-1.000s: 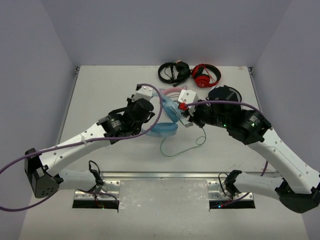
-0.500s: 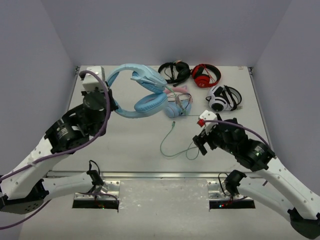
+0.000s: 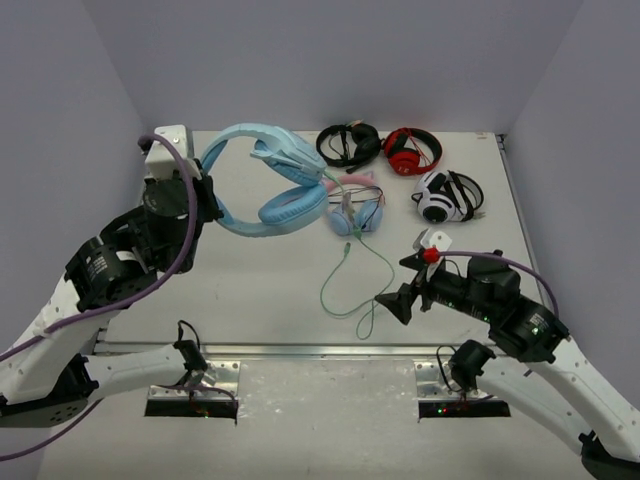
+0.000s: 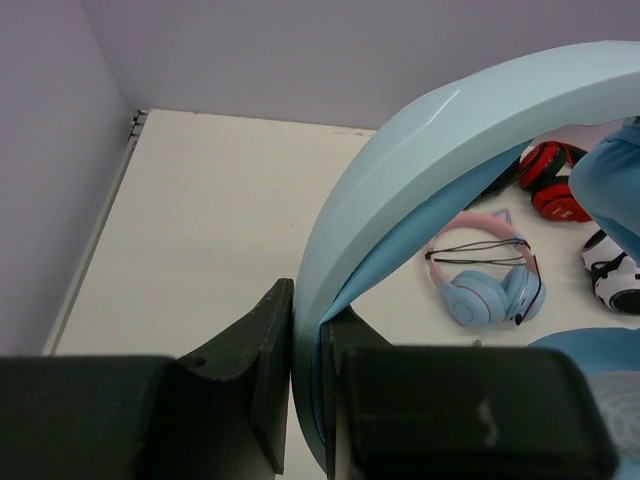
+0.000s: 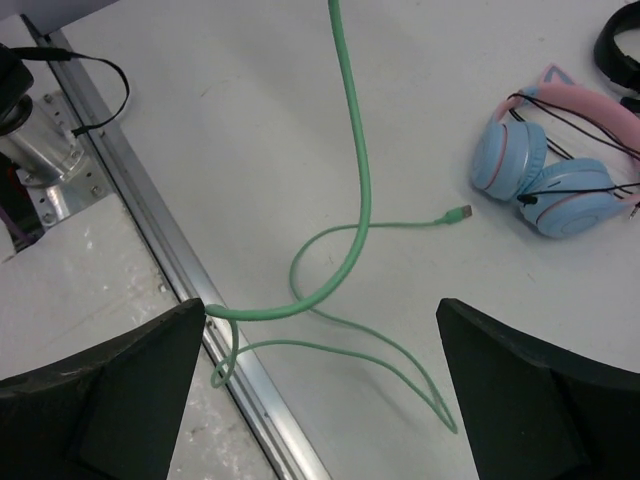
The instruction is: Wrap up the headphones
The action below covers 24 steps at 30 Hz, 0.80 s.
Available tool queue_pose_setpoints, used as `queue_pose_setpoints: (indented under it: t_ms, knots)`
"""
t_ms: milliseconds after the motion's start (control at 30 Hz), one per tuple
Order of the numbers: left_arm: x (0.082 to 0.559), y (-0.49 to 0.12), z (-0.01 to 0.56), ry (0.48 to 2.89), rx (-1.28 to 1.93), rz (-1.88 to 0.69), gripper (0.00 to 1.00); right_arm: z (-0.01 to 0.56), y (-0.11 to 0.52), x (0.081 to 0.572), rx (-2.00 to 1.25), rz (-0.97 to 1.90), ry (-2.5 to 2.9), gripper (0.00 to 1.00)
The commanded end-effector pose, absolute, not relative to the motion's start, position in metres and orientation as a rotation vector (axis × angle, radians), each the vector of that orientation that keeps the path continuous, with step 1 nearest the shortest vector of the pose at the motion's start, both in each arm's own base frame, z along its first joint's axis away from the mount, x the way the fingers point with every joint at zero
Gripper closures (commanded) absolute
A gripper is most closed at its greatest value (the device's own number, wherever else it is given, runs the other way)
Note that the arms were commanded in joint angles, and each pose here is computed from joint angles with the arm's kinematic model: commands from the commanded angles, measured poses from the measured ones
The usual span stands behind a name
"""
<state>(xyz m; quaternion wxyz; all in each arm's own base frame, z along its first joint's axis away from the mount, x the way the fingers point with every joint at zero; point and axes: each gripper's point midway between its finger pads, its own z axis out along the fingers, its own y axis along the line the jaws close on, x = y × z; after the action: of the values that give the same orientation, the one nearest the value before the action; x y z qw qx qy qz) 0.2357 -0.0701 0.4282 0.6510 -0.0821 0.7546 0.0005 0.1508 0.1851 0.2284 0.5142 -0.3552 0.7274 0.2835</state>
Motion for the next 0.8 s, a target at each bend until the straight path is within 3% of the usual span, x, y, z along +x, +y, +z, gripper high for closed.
queue_pose_setpoints:
  t_ms: [0,133,200,233,267,333,500,667,767]
  knots:
    - [0.234,-0.077,0.461,1.619,-0.271,-0.178,1.0,0.27,0.19,0.163,-0.834,0.659,1.63,0.01]
    - [0.236,-0.087,0.459,1.636,-0.24,-0.207,1.0,0.282,0.202,0.182,-0.821,0.638,1.664,0.01]
    - [0.236,-0.089,0.456,1.644,-0.23,-0.212,1.0,0.285,0.208,0.195,-0.815,0.607,1.692,0.11]
    - [0.236,-0.09,0.456,1.645,-0.232,-0.213,1.0,0.282,0.207,0.2,-0.811,0.589,1.722,0.27]
    - [0.236,-0.089,0.455,1.645,-0.233,-0.209,1.0,0.282,0.208,0.203,-0.809,0.578,1.739,0.35]
    - [0.236,-0.087,0.455,1.642,-0.24,-0.207,1.0,0.279,0.211,0.209,-0.805,0.563,1.771,0.43]
    - [0.236,-0.08,0.459,1.631,-0.265,-0.172,1.0,0.265,0.217,0.199,-0.846,0.622,1.773,0.54]
    - [0.239,-0.073,0.46,1.62,-0.323,-0.127,1.0,0.238,0.222,0.181,-0.888,0.724,1.8,0.55]
    - [0.24,-0.067,0.46,1.609,-0.387,-0.112,1.0,0.218,0.221,0.18,-0.893,0.719,1.847,0.67]
